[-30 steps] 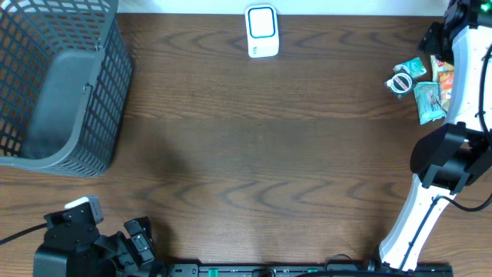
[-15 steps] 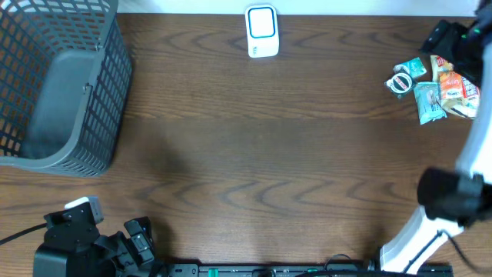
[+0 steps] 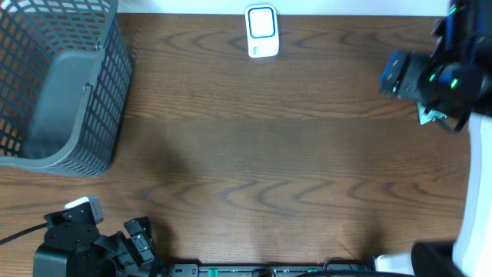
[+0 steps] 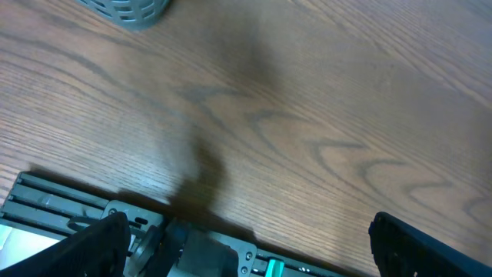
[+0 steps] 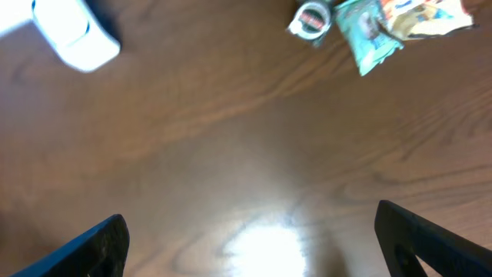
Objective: Scan the item barcode
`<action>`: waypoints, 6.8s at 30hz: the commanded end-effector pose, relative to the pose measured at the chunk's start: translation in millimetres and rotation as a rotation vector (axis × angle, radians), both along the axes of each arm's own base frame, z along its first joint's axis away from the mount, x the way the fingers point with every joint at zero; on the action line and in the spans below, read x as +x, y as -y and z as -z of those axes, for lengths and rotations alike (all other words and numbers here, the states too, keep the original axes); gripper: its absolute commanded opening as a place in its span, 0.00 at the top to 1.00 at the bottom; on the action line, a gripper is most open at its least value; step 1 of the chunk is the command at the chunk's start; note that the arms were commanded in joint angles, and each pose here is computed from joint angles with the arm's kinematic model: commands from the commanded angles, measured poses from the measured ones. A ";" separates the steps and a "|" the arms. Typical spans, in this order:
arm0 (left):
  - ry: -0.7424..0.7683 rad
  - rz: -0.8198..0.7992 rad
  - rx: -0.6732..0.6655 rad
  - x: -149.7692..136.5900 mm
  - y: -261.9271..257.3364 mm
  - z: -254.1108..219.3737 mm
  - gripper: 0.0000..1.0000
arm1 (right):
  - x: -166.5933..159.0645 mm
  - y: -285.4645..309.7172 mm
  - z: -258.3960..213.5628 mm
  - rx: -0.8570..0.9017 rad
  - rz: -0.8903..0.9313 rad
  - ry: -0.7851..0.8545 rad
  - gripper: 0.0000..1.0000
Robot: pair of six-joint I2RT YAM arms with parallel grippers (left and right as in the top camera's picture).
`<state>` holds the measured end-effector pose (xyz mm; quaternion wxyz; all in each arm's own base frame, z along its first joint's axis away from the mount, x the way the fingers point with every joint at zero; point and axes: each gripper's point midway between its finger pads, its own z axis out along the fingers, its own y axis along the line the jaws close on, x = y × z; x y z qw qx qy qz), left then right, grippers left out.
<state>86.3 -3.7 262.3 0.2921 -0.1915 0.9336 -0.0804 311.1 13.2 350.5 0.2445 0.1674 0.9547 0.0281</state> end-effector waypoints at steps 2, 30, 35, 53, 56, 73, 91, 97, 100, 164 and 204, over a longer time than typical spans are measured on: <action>0.005 -0.016 0.002 0.5 -1.8 -1.1 0.02 | -35.2 -14.6 6.0 -0.058 -0.076 0.009 0.04; 0.005 -0.016 0.002 0.5 -1.8 -1.1 0.02 | -141.7 -40.9 92.2 0.083 -0.234 0.000 0.01; 0.005 -0.016 0.002 0.5 -1.8 -1.1 0.02 | -141.7 -40.9 92.2 0.083 -0.234 0.000 0.01; 0.005 -0.016 0.002 0.5 -1.8 -1.1 0.02 | -142.1 -33.0 89.4 0.086 -0.192 0.019 0.01; 0.005 -0.016 0.002 0.5 -1.8 -1.1 0.02 | -144.9 -27.6 85.4 0.089 -0.167 0.046 0.01; 0.005 -0.016 0.002 0.5 -1.8 -1.1 0.02 | -172.5 17.9 71.8 -0.015 0.001 0.277 0.01; 0.005 -0.016 0.002 0.5 -1.8 -1.1 0.02 | -111.7 -18.6 153.4 0.042 -0.233 0.726 0.01; 0.005 -0.016 0.002 0.5 -1.8 -1.1 0.02 | -96.7 -25.8 169.5 0.054 -0.266 0.851 0.01; 0.005 -0.016 0.002 0.5 -1.8 -1.1 0.02 | -88.8 -30.2 175.2 0.054 -0.294 0.893 0.01; 0.005 -0.016 0.002 0.5 -1.8 -1.1 0.02 | -66.6 -14.8 193.5 -0.188 -0.319 1.006 0.01; 0.005 -0.016 0.002 0.5 -1.8 -1.1 0.02 | -66.6 -14.9 193.0 -0.187 -0.319 1.008 0.01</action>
